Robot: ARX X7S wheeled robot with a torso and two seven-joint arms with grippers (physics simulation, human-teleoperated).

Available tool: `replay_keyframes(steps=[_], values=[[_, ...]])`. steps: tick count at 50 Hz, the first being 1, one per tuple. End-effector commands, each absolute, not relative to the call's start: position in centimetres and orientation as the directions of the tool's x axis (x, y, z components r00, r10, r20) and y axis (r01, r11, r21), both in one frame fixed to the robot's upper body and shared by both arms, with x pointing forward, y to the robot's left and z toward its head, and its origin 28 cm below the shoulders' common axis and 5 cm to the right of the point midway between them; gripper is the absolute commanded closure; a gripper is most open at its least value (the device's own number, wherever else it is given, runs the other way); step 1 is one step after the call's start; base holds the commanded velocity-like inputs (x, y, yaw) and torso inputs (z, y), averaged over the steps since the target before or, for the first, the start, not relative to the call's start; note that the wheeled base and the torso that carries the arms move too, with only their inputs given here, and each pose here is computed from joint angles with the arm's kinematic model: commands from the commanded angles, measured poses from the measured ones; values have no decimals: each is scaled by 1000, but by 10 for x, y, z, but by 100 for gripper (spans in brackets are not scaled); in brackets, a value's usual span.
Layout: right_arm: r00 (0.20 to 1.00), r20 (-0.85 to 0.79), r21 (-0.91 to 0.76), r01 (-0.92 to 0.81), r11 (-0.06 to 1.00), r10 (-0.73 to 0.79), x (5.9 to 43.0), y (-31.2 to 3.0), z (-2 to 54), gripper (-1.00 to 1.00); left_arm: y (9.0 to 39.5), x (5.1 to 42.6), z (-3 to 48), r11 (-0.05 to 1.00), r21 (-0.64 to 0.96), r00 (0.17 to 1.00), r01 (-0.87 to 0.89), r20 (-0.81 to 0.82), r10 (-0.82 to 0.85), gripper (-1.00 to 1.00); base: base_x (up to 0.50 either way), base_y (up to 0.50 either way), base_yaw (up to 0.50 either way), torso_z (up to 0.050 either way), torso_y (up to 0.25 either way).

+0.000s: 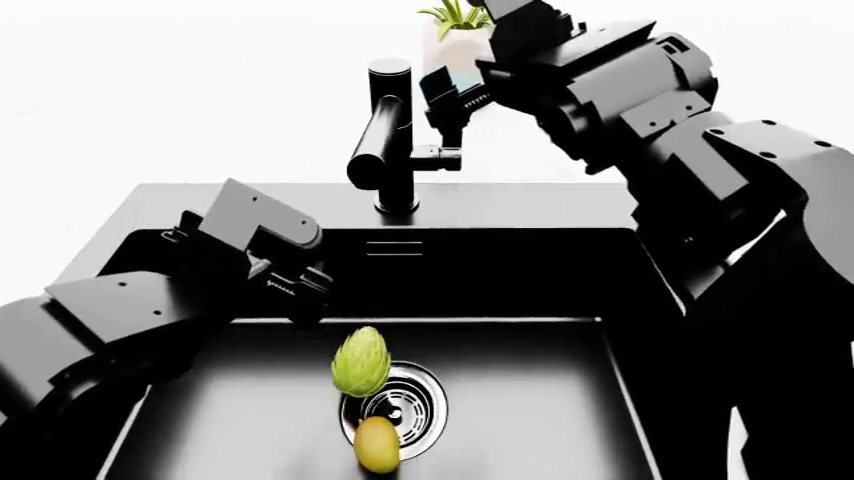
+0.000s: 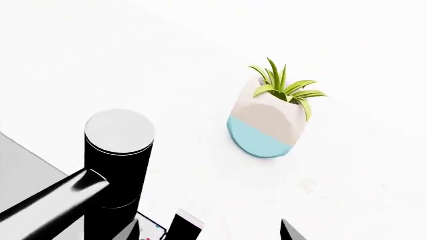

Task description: Pick up the fruits and vegetables and place them in the sink. Turn on the sink faucet to wash them. Then turn the sink off and put them in the tray.

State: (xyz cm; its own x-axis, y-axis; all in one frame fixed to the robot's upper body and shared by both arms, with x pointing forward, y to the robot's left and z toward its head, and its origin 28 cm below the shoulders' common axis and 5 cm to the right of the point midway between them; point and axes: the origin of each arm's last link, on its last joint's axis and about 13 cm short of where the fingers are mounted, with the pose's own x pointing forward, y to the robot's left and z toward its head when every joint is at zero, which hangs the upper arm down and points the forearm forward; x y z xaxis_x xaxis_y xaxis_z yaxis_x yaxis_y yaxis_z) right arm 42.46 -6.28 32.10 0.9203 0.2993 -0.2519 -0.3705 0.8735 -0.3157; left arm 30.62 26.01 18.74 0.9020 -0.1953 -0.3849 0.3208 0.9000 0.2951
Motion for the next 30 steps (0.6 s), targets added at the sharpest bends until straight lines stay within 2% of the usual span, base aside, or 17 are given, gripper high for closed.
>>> replay_keyframes(steps=[1, 12, 25, 30], values=[[946, -189, -314, -314, 896, 265, 428, -60, 316, -100, 261, 304, 187, 895, 300, 905, 329, -369, -209, -100, 0, 0, 0, 0, 0], [937, -127, -237, -348, 907, 326, 429, -54, 312, -100, 263, 305, 185, 901, 299, 909, 314, -369, -194, -100, 0, 0, 0, 0, 0], [968, -76, -227, -249, 942, 237, 430, -52, 311, -100, 262, 304, 183, 890, 320, 907, 325, -373, -197, -100, 0, 0, 0, 0, 0], [971, -75, -235, -240, 942, 228, 430, -53, 311, -100, 263, 304, 183, 887, 329, 908, 322, -373, -191, -100, 0, 0, 0, 0, -211]])
